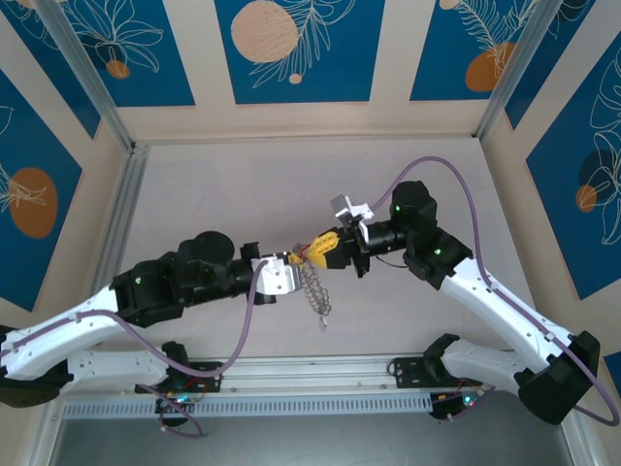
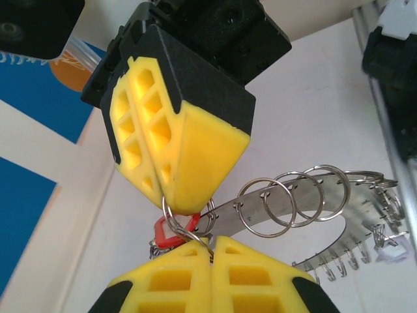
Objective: Put the keys on the keyring
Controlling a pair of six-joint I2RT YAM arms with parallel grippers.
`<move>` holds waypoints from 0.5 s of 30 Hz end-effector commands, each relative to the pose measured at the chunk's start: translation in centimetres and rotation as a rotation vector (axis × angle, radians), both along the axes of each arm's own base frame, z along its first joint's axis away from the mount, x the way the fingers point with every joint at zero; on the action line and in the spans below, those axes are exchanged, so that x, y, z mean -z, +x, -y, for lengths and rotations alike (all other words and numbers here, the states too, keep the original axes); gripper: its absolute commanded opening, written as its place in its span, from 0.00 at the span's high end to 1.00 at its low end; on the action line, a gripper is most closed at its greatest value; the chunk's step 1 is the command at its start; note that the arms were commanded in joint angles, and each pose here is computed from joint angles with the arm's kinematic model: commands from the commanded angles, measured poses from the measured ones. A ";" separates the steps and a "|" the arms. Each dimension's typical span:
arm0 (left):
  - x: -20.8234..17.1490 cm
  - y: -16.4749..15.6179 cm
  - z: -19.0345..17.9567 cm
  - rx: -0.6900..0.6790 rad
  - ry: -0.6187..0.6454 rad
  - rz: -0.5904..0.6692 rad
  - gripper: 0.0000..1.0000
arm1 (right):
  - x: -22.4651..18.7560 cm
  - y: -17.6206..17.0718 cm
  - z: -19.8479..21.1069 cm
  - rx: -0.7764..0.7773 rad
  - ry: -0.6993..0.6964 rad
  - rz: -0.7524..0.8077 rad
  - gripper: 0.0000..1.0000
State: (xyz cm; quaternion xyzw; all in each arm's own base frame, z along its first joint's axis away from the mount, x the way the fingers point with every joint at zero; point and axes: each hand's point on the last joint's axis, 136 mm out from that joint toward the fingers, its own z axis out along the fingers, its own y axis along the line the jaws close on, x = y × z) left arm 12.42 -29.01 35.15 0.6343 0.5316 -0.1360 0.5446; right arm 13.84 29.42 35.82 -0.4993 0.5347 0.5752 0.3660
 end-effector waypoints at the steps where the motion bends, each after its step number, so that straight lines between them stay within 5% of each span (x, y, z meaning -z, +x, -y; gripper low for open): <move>1: 0.9 0.3 0.6 -0.013 0.046 0.083 1.00 | -3.2 0.3 0.1 0.016 0.074 0.062 1.00; 15: 1.1 1.0 1.1 -0.045 0.045 0.143 1.00 | -4.7 1.0 0.5 0.102 0.134 0.026 1.00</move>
